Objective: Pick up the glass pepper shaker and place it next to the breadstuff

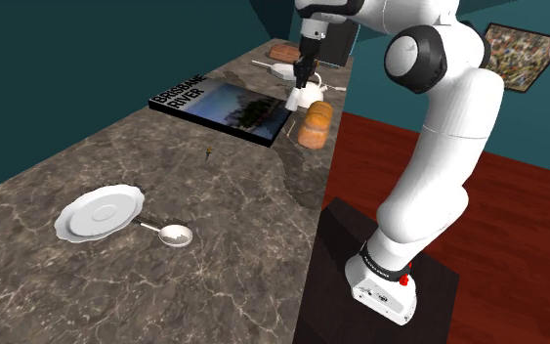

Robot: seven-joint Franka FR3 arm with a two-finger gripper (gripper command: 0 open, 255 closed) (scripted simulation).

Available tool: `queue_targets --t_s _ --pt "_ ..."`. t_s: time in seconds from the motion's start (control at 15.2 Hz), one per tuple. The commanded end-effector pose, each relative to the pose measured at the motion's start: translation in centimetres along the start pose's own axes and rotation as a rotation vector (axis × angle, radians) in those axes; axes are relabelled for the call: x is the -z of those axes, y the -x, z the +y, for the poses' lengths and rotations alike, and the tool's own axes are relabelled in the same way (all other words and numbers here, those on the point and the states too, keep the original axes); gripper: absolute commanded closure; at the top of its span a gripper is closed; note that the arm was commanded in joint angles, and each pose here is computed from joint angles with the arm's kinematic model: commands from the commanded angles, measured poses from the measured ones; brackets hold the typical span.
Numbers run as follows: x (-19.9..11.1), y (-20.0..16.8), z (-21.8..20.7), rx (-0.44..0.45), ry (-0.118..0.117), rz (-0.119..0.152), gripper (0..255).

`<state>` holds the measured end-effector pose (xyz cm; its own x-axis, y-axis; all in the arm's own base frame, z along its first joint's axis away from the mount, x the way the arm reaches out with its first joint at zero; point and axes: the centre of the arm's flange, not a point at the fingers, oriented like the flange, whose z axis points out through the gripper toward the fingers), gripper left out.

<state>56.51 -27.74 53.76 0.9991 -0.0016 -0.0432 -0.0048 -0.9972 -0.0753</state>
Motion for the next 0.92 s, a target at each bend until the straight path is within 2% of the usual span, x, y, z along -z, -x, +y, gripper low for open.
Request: queue_targets --t_s 0.0,0.86 --pt "-1.0 0.0 0.1 0.000 0.000 0.001 255" --pt "-7.8 -0.3 0.6 0.000 0.000 0.001 255"
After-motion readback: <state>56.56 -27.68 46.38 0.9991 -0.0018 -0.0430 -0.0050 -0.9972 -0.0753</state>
